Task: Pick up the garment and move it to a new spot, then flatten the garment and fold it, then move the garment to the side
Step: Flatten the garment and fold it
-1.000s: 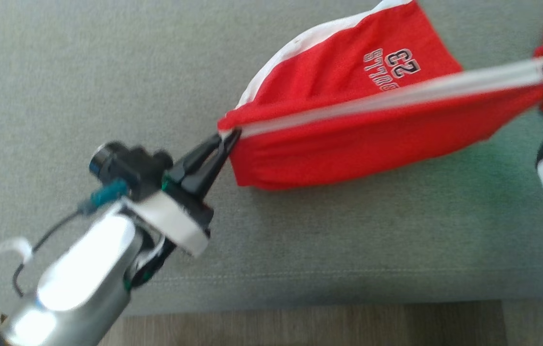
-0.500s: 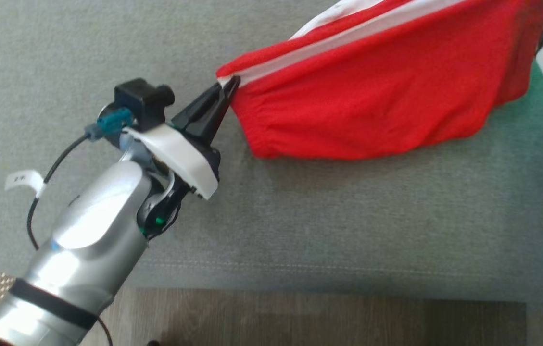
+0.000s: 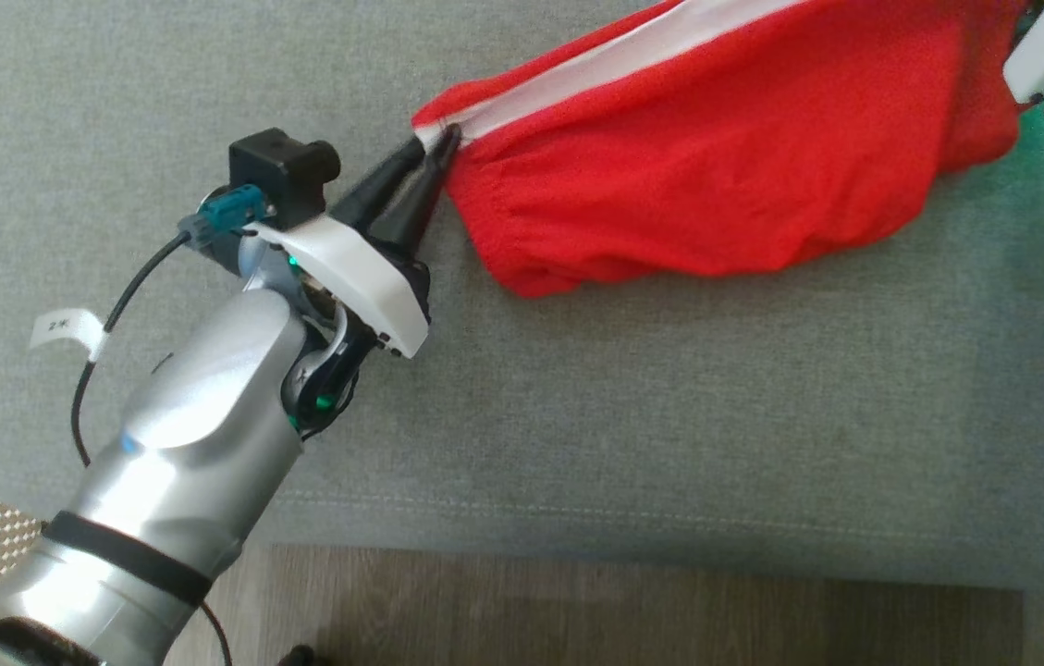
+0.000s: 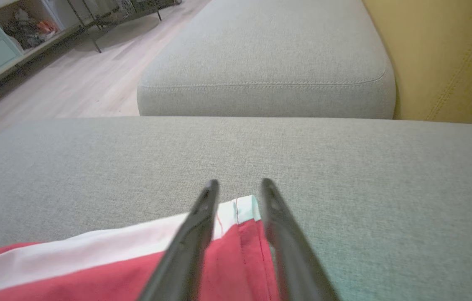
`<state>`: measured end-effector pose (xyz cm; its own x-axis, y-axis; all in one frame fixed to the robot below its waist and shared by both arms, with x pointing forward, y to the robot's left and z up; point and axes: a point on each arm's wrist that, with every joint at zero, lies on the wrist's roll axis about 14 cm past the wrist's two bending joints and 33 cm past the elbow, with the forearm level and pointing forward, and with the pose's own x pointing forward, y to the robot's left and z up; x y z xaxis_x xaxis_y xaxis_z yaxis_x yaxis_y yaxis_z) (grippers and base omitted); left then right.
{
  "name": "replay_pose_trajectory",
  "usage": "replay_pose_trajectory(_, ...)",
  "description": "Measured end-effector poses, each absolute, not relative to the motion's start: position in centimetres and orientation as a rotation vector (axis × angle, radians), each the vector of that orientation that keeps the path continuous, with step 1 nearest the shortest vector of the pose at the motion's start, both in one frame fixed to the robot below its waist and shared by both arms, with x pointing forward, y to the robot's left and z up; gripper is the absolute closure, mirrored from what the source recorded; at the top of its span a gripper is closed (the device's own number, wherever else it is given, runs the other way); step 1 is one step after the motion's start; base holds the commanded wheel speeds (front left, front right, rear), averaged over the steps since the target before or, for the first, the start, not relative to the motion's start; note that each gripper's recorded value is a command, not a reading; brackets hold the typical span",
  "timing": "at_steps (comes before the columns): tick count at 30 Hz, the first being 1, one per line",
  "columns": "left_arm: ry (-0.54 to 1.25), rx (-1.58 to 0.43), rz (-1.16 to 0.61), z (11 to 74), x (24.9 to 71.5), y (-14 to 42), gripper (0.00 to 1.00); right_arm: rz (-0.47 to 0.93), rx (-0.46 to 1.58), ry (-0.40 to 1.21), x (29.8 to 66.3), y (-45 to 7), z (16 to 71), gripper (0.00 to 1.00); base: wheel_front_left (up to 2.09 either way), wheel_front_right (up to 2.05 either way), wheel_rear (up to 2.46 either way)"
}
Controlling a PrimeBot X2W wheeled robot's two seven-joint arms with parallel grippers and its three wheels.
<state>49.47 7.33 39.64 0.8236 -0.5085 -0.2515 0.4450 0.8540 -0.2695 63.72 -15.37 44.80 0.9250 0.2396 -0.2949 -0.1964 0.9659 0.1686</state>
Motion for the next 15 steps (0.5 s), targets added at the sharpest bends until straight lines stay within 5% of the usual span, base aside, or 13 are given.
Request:
replay_pose_trajectory(6, 0.243, -0.198, -0.454, 42.2, 49.8, 7.7, 0.00, 0.212, 0.198, 0.240, 62.7, -16.0, 47.3, 0.00, 0.00, 0.00, 0.00)
replay_pose_trajectory(15, 0.084, -0.183, -0.198, 46.5, 45.1, 10.9, 0.00, 0.175, 0.251, 0.359, 55.4, -17.8, 43.5, 0.00, 0.00, 0.00, 0.00)
